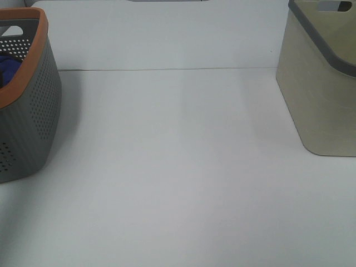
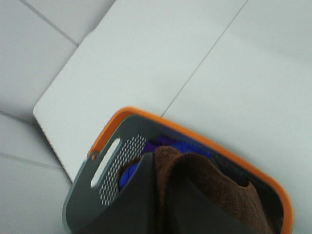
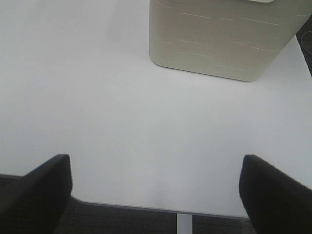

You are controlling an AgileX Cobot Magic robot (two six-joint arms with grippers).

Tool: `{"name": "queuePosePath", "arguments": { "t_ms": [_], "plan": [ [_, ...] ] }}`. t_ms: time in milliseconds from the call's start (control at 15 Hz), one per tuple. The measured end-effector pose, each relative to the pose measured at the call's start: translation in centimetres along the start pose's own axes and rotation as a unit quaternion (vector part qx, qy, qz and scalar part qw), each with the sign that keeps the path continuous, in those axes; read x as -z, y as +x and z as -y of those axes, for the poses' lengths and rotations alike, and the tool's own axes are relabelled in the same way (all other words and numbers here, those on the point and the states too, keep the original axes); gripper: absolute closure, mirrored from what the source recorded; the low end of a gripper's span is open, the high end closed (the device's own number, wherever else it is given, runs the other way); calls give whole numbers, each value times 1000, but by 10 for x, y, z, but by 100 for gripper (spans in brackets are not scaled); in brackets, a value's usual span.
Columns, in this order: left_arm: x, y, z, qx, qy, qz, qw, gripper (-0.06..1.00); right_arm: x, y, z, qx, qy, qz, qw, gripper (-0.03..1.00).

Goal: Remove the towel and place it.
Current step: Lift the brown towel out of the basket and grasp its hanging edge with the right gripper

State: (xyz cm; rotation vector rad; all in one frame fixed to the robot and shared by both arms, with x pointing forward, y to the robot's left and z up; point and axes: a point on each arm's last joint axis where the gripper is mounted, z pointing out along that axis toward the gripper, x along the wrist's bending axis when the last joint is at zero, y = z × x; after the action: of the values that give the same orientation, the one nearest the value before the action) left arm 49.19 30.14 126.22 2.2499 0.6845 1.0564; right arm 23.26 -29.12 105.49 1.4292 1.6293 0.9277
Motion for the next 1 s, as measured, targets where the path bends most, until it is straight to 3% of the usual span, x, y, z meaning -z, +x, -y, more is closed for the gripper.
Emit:
{"name": "queuePosePath", "arguments": {
  "t_ms": [133,267,333,400,533,667,733,867,1000],
  "plan": [
    [10,-8,-17,-35,-82,23,996,94,0,0,0,0,0,0,1000,6],
    [22,-11,-36,-68,-168,31,983,94,0,0,0,0,0,-1,1000,6],
    [25,-11,-40,-76,-188,32,979,94,0,0,0,0,0,-1,1000,6],
    [36,-12,-54,-112,-249,24,962,94,0,1,0,-1,-1,-3,1000,6],
    [40,-16,-62,-131,-289,28,948,94,2,5,-5,-2,-26,-28,999,6],
    [31,-28,-74,-156,-314,58,935,94,2,15,-21,-4,-75,-88,993,6],
    [25,-37,-82,-176,-326,79,925,94,0,17,-25,1,-81,-101,992,6],
    [14,-55,-95,-210,-342,109,909,94,-13,25,-43,15,-90,-169,981,6],
    [-5,-72,-107,-234,-342,129,901,94,-30,31,-57,41,-85,-224,970,6]
  ]
}}
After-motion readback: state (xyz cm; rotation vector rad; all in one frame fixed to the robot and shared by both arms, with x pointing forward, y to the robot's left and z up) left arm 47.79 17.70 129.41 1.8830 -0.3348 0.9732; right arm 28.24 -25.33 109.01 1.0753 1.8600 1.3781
